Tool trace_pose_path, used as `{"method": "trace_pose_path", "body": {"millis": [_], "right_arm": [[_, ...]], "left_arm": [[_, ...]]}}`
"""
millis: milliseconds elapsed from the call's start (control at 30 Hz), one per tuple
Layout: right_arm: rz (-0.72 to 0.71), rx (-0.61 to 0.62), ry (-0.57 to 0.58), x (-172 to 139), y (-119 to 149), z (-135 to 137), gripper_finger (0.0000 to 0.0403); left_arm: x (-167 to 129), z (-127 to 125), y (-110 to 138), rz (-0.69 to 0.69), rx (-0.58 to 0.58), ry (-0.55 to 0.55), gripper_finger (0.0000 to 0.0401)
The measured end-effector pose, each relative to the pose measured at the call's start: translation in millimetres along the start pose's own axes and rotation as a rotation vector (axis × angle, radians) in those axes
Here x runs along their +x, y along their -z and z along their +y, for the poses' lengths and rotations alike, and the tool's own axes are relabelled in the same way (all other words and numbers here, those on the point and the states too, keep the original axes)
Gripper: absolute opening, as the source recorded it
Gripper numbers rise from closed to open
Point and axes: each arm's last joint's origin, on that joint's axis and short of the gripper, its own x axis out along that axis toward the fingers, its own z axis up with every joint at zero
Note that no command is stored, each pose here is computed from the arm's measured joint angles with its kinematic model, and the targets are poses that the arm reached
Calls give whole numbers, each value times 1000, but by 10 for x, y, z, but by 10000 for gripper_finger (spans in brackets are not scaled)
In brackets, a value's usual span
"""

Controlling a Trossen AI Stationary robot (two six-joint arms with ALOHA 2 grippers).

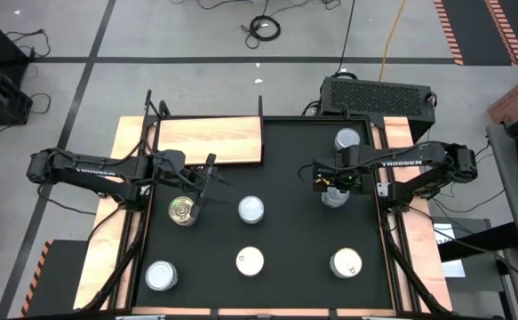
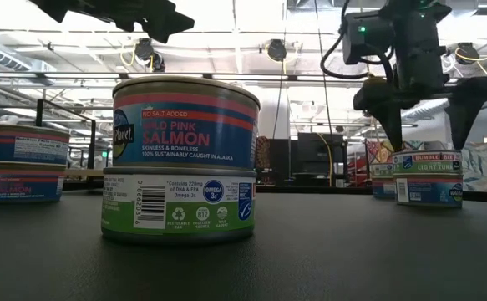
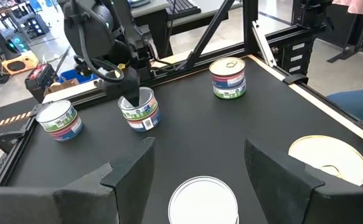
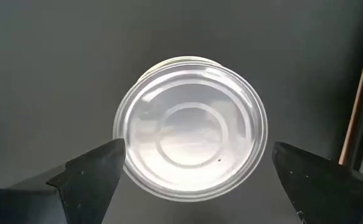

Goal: Stack canned seafood by type on shelf
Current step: Remove the green and white tuna can from the blue and pink tuna can on the table

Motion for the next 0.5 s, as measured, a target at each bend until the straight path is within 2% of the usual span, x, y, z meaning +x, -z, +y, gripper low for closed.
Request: {"method": "trace_pose_path", "body": {"millis": [300, 500], "right_arm": [[-27, -26, -55, -95, -2, -74, 400], [-56, -2, -38, -125, -5, -191, 400]], "left_arm": [[0, 1, 0, 1, 0, -4, 247], [0, 0, 0, 1, 0, -3, 247]]}}
